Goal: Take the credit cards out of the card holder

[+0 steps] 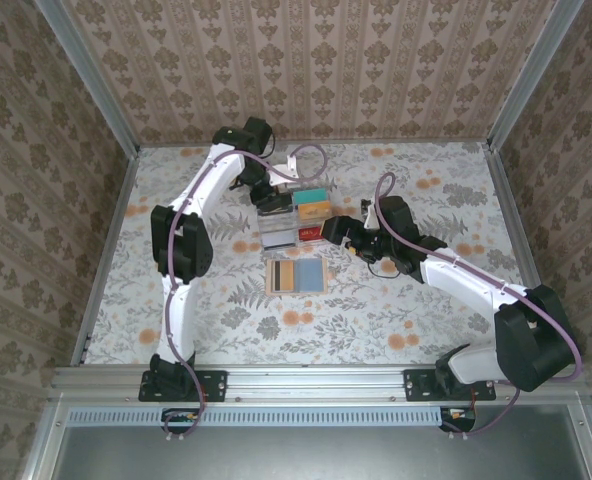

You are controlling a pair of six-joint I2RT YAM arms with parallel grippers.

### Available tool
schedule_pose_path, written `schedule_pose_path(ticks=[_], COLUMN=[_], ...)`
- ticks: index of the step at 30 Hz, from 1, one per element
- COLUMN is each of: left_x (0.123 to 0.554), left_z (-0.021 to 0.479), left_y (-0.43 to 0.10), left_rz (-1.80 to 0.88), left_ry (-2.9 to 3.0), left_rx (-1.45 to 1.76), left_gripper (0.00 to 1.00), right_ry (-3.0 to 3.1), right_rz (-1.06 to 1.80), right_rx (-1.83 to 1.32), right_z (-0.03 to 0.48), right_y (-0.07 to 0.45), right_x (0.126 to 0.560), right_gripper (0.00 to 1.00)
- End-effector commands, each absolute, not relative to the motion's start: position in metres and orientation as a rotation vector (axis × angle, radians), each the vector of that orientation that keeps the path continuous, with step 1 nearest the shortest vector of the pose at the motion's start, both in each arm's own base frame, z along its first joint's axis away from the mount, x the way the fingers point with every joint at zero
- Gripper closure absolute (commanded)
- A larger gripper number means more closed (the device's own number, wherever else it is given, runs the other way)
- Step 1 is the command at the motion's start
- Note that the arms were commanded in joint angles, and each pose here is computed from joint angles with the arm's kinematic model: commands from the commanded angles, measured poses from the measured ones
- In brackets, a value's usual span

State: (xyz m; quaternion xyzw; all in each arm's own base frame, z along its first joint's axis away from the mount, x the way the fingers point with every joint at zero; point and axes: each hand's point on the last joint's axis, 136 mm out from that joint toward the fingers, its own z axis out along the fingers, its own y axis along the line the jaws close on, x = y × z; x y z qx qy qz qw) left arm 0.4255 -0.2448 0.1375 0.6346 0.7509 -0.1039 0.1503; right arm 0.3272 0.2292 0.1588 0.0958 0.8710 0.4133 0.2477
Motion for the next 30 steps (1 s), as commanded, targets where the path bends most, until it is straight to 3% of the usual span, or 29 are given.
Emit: schedule_pose_path(ticks=[1,9,16,24,30], left_x=[0.435,0.441,0.452,0.412,0.369], left_z=[0.198,0.268,0.308,0.278,0.237], left_y=[-0.255,-0.251,-0.215,-0.133,-0.093], left_rz=[-0.312,-0.343,-0.218,-0.098,-0.157], left_ry=[2.037,1.919,1.93,2.07,2.15], left_rx=[1.688,1.433,0.991,0.505,0.176], left_gripper=[0.58,0.49,0.29,0.12,0.04], right_ry=[2.376,2.405,2.503,2.612,2.686], right_rz=[1.133,1.091,0.94,0.76,0.708], right_rx=[0.259,0.236,0.143,-0.016,-0.109], right_z=[0.161,0.155,0.138,0.117,0.096], right_y=[0.23,0.232,0.246,0.275,0.304], right_x=[0.322,0.32,0.315,0.301,0.295], right_gripper=[0.0,0.0,0.01,0.09,0.22])
